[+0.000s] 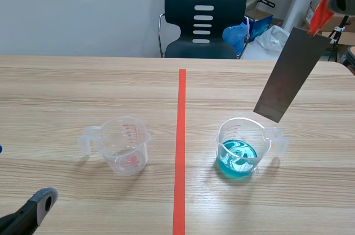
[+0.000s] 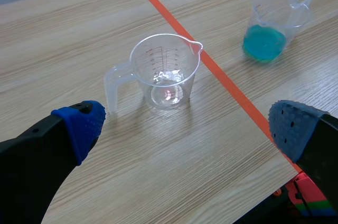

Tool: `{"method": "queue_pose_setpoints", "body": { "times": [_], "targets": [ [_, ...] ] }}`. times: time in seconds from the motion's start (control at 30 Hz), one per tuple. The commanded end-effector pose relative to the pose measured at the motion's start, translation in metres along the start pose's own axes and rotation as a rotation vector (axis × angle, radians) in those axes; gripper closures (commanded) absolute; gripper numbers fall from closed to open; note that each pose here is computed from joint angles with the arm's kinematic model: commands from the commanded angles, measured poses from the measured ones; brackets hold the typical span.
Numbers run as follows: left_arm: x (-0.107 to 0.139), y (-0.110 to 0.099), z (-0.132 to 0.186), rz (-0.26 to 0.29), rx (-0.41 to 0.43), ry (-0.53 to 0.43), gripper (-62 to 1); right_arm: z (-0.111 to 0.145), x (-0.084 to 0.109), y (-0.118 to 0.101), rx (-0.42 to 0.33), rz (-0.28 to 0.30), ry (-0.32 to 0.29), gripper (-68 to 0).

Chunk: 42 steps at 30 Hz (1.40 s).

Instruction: Do the redox reaction experiment

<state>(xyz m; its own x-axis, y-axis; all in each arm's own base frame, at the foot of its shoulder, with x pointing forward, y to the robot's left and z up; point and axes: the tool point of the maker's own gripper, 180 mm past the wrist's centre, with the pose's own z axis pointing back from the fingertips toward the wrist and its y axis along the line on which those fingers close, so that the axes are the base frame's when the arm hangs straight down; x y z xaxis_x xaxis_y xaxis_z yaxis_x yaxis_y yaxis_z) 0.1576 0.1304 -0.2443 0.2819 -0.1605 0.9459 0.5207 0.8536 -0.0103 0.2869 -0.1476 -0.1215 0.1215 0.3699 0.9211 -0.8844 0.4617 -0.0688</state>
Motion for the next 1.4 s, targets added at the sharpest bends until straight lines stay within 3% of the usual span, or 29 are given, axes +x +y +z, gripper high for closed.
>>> {"method": "queue_pose_setpoints", "body": {
  "times": [0.0,1.37],
  "targets": [
    [0.009,-0.002,-0.001,0.005,-0.003,-0.032,-62.3,0.006,0.021,-0.007,-0.022,0.038,-0.049,-0.9],
    [0.009,-0.002,-0.001,0.005,-0.002,-0.033,-62.3,-0.004,0.022,-0.003,0.005,0.091,-0.05,-0.9]
  ]
}}
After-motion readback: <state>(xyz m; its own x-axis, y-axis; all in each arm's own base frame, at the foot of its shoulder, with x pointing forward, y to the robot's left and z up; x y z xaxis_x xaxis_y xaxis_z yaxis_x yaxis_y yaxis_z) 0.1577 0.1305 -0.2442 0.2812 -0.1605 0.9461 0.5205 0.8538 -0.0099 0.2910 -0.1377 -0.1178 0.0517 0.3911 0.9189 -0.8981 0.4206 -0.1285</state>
